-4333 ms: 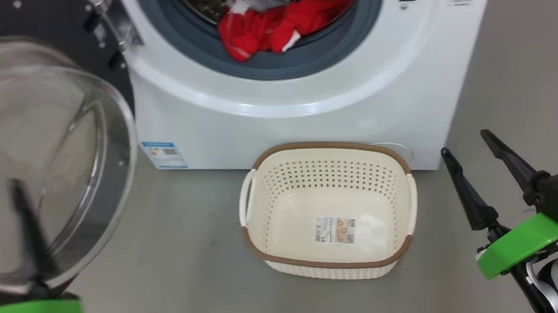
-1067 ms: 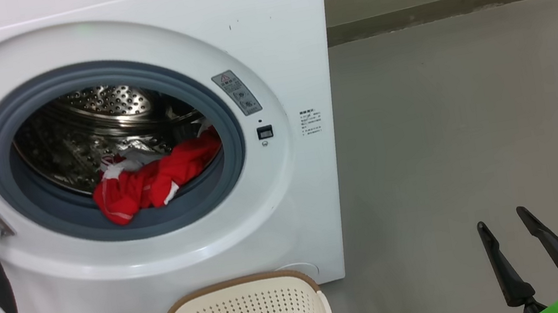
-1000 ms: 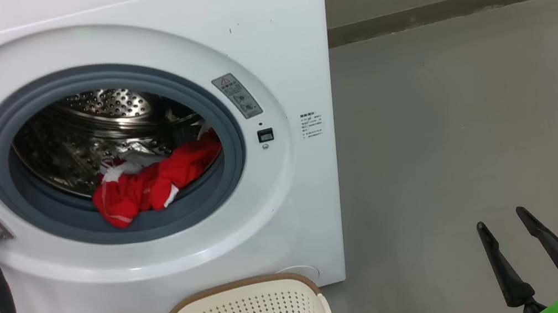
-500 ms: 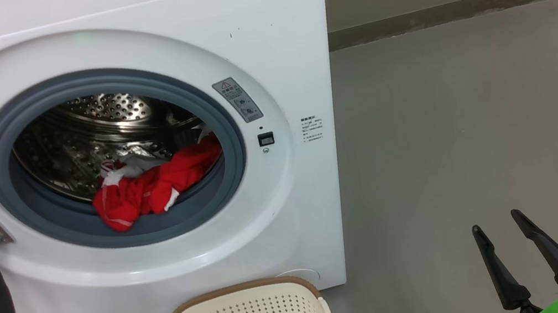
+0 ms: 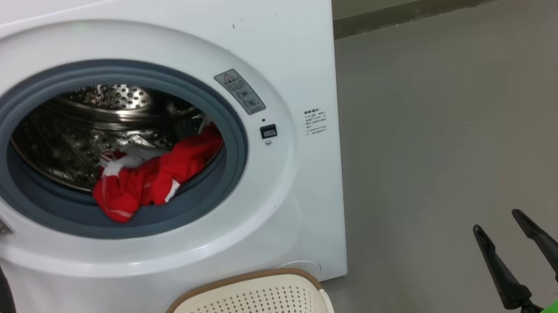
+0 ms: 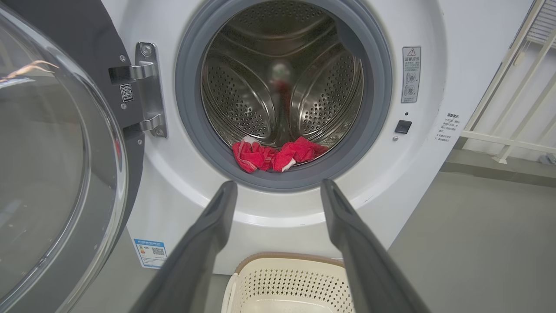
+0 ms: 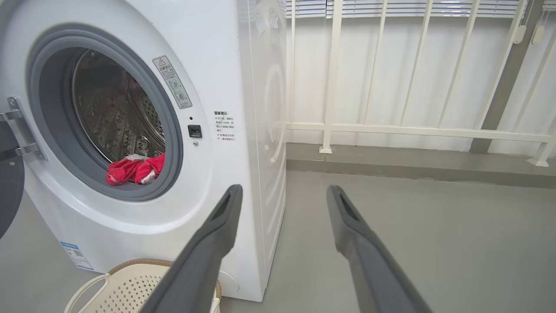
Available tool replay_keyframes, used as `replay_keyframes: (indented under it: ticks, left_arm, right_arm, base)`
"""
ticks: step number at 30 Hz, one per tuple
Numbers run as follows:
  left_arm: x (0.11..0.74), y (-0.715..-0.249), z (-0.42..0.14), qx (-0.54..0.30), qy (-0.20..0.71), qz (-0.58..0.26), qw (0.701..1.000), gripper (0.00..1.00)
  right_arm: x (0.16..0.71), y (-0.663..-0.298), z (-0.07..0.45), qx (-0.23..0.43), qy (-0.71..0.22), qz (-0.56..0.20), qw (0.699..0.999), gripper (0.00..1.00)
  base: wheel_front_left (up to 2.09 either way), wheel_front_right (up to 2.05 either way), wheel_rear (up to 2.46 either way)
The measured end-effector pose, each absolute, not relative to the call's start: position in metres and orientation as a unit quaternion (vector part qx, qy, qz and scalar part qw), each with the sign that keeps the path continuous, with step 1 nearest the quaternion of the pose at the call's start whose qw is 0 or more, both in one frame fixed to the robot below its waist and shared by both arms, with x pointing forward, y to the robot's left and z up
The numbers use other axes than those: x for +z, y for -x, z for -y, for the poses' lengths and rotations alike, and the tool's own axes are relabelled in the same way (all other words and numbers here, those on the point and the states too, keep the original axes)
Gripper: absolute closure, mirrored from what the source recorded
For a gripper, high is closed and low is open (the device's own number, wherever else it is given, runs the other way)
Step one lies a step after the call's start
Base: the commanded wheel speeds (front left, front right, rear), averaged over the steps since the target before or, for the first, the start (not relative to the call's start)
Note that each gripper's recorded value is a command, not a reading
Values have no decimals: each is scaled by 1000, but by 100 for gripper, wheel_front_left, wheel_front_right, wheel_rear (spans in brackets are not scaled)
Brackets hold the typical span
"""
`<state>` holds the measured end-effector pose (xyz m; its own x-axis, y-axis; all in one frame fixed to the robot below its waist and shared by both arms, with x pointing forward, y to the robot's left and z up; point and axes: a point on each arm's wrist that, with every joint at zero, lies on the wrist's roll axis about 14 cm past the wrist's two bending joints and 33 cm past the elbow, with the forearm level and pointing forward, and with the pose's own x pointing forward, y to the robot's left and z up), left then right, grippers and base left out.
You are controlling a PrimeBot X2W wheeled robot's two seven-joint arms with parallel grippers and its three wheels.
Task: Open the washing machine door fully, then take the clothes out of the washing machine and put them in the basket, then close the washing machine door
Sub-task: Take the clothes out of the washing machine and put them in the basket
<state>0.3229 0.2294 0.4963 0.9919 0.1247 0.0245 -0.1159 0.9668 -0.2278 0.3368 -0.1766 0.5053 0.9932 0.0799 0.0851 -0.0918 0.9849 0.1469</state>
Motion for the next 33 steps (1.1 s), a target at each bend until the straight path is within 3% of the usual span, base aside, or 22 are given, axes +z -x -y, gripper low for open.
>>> replay_keyframes:
  ticks: [15,33]
  left_arm:
    - [515,-377,-228,65,136,36,988,0]
    - [487,-504,-212,44,123,-12,991,0]
  right_arm:
    - [501,-369,167,57,-75,30,995,0]
    - [473,-432,165,66,-66,1,996,0]
  base:
    - [0,0,0]
    - [0,0,0]
